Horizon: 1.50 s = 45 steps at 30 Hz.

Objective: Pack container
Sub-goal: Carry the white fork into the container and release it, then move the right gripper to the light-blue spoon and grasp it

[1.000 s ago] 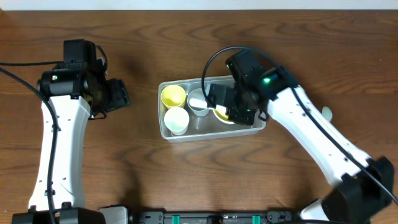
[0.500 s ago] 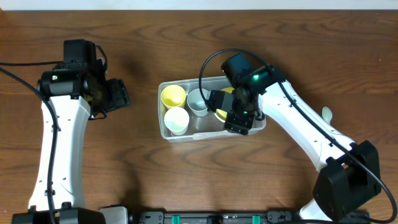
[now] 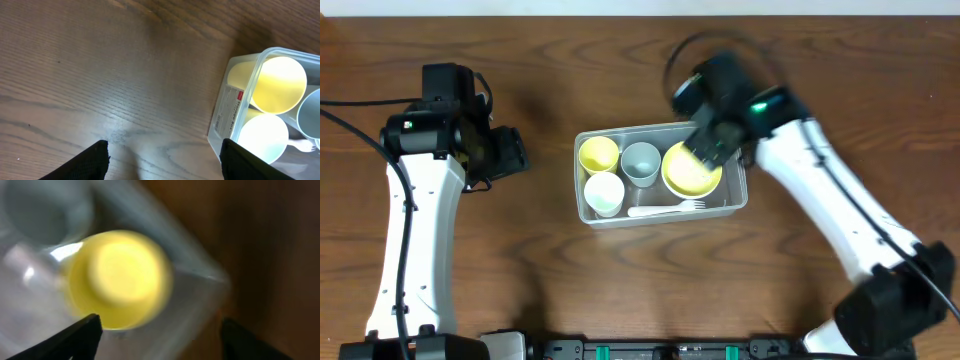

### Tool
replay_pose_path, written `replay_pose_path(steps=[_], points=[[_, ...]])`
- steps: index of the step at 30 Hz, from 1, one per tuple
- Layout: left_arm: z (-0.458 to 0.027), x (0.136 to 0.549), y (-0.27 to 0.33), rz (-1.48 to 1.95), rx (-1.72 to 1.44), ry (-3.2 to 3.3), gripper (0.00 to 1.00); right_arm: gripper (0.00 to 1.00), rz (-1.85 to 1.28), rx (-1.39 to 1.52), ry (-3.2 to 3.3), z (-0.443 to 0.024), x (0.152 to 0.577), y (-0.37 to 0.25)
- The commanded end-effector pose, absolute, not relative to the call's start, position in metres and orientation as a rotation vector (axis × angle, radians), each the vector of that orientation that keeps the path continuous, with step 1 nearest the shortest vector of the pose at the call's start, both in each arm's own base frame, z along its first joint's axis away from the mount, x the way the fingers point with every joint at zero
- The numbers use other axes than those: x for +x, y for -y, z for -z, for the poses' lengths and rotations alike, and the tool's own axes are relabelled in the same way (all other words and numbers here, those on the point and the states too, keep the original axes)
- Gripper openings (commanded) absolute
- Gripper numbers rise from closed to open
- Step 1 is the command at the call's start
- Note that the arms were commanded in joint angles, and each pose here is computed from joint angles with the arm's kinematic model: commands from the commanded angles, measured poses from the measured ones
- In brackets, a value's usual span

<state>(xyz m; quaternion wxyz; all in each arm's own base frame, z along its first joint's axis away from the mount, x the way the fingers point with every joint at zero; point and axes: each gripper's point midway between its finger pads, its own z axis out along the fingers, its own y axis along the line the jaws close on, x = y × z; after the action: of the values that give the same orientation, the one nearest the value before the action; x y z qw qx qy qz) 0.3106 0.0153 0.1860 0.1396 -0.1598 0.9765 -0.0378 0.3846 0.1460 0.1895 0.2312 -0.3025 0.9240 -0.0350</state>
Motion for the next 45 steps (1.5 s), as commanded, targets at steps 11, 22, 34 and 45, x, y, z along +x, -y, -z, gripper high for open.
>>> replay_pose_path(steps=[11,22,34,45], points=[[-0.185,0.31,-0.015,0.124,-0.482,-2.825,0.72,0.99,0.173,0.41,-2.776,-0.159,0.37,0.099],[-0.185,0.309,-0.015,0.124,-0.482,-2.826,0.72,0.99,0.071,0.415,-3.084,-0.031,0.346,0.12],[-0.185,0.31,-0.015,0.124,-0.481,-2.825,0.72,0.99,-0.043,0.415,-3.237,0.025,0.331,0.108],[-0.185,0.31,-0.015,0.124,-0.481,-2.825,0.72,0.75,-0.056,0.42,-3.265,0.028,0.325,0.105]])
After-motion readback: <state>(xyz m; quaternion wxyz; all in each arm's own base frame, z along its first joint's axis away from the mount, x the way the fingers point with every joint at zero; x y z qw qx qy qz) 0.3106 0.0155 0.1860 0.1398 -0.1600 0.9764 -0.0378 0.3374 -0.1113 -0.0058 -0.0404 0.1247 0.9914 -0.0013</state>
